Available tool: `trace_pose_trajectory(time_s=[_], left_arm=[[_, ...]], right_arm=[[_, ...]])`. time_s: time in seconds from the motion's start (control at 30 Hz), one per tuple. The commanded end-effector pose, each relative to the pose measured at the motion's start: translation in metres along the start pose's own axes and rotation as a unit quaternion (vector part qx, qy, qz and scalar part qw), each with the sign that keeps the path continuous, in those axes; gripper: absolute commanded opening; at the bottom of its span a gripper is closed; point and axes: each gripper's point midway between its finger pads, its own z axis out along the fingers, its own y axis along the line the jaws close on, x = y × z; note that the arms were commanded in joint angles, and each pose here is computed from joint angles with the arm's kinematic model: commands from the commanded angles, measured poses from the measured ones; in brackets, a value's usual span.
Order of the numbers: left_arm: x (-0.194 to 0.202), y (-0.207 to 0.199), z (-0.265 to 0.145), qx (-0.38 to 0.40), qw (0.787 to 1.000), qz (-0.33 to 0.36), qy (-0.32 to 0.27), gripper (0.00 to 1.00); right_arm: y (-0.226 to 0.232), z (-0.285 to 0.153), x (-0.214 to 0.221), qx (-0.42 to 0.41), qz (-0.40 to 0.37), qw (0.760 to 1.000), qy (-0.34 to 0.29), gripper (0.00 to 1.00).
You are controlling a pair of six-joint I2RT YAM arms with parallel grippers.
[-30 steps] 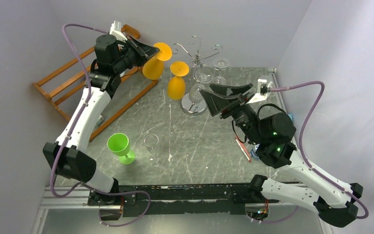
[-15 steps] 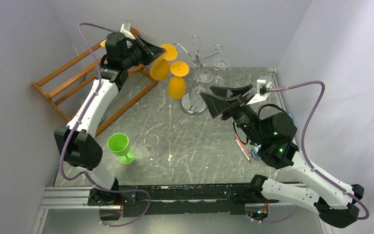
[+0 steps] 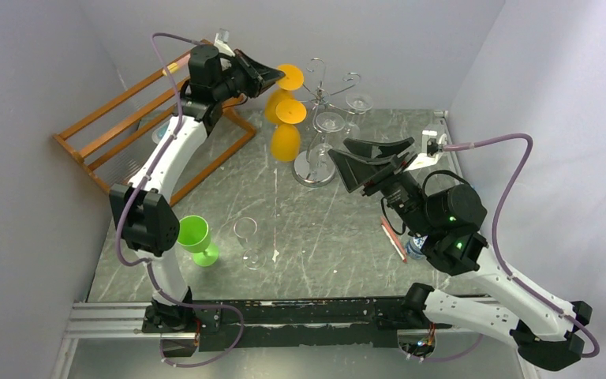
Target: Place the wine glass upside down on the wine glass rack
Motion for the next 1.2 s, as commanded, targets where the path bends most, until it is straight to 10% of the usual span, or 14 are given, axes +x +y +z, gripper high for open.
trace_pose_trajectory(time_s=[0.0,1.17], left_arm=[[0.0,-0.023,0.01,0.047,0.999,0.0,0.016,0.05],[-0.04,0.014,0.005,0.008,0.998,0.02,-0.063,0.05]], right_arm=[[0.0,-0.004,-0.004,-0.002,-0.006,1.0,-0.007,0.59],[-0.003,-0.009,-0.002,0.001,-0.001,1.0,-0.009,0.59]])
